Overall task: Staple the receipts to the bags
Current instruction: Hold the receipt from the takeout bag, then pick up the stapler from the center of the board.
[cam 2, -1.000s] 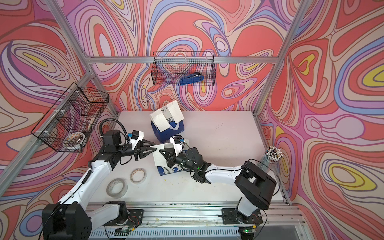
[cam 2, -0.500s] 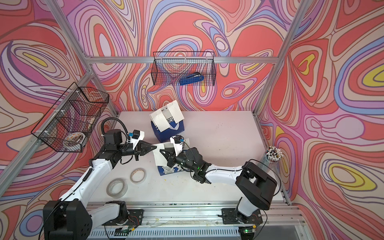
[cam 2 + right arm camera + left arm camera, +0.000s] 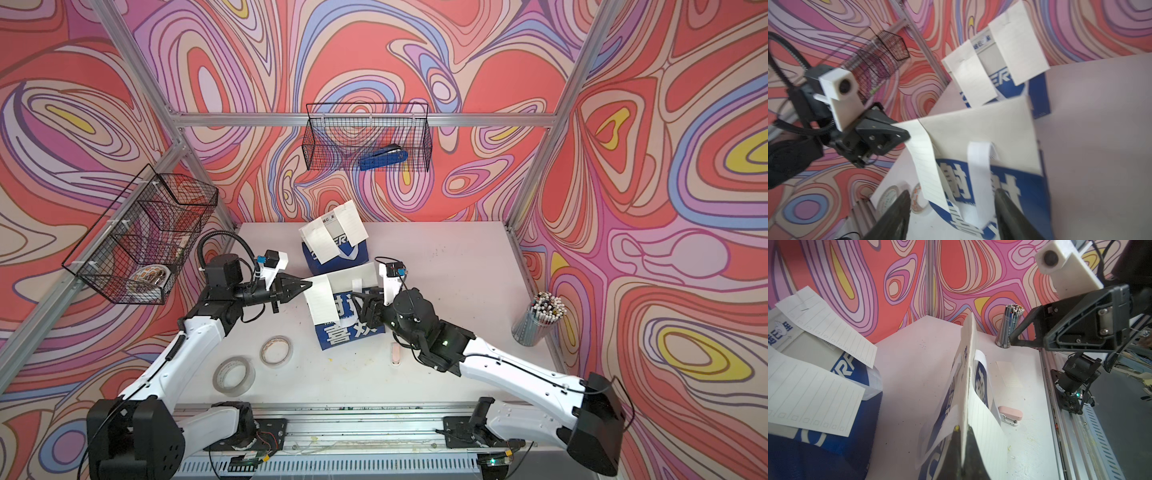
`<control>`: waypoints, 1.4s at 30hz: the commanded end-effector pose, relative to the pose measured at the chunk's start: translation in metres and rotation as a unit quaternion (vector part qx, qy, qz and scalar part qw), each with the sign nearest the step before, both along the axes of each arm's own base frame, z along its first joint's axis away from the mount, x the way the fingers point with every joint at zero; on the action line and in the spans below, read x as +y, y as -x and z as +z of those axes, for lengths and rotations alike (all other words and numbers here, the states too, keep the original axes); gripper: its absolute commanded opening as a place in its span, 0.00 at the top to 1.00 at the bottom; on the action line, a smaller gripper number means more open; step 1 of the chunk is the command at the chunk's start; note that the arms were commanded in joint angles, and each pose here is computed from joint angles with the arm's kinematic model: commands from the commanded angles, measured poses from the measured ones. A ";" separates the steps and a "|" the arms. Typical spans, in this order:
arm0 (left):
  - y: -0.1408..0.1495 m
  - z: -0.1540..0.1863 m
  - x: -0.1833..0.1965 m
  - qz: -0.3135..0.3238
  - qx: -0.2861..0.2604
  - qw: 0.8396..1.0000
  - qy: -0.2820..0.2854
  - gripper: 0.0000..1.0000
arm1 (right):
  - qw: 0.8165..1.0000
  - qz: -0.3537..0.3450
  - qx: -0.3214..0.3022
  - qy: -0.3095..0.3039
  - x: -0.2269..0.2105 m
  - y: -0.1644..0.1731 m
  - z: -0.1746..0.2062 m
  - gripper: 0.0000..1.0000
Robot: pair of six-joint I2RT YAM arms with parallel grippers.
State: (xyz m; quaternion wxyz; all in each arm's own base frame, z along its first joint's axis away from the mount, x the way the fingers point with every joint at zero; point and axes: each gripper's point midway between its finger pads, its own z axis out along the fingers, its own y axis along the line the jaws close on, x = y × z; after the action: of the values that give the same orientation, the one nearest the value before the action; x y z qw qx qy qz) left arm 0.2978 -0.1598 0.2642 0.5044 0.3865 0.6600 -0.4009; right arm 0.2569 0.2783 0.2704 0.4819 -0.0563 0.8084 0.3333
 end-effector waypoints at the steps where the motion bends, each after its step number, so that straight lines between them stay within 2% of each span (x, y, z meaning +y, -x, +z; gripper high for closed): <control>1: -0.006 0.017 0.002 0.021 -0.039 0.999 0.013 1.00 | 0.964 -0.159 0.158 0.145 -0.085 0.019 -0.102 0.28; 3: -0.004 0.014 0.004 0.032 -0.058 0.998 0.001 1.00 | 0.943 -0.172 0.229 0.170 -0.101 0.034 -0.139 0.28; 6: -0.001 0.008 0.006 0.038 -0.058 0.997 -0.024 1.00 | 0.922 -0.124 0.320 0.179 -0.096 0.048 -0.180 0.30; 9: -0.005 0.007 0.009 0.054 -0.055 0.996 -0.035 1.00 | 0.910 -0.082 0.349 0.209 -0.087 0.054 -0.201 0.33; 11: -0.008 0.008 0.011 0.066 -0.058 0.995 -0.038 1.00 | 0.908 -0.064 0.348 0.225 -0.080 0.049 -0.206 0.32; 15: -0.008 0.008 0.012 0.070 -0.062 0.995 -0.040 1.00 | 0.917 -0.023 0.328 0.226 -0.051 0.031 -0.204 0.32; 23: -0.007 0.010 0.011 0.071 -0.062 0.995 -0.034 1.00 | 0.910 -0.033 0.343 0.232 -0.045 0.025 -0.224 0.35; 25: -0.008 0.011 0.011 0.071 -0.059 0.995 -0.028 1.00 | 0.907 -0.038 0.349 0.233 -0.047 0.025 -0.232 0.40; 32: -0.009 0.012 0.008 0.067 -0.055 0.996 -0.018 1.00 | 0.907 -0.064 0.327 0.257 -0.056 0.015 -0.230 0.68; 36: -0.010 0.013 0.002 0.059 -0.049 0.997 -0.018 1.00 | 0.904 -0.074 0.327 0.266 -0.061 0.014 -0.230 0.69; 40: -0.011 0.014 -0.001 0.055 -0.049 0.997 -0.018 1.00 | 0.901 -0.067 0.332 0.271 -0.059 0.016 -0.233 0.52; 42: -0.011 0.014 -0.002 0.054 -0.048 0.997 -0.018 1.00 | 0.897 -0.070 0.337 0.276 -0.061 0.017 -0.234 0.49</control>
State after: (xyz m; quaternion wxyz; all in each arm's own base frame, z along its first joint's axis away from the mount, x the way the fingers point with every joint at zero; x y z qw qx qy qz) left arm 0.3064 -0.1582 0.2628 0.5359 0.3703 0.6777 -0.3412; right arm 0.2371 0.2202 0.0372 0.1681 -0.0168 0.9826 0.0771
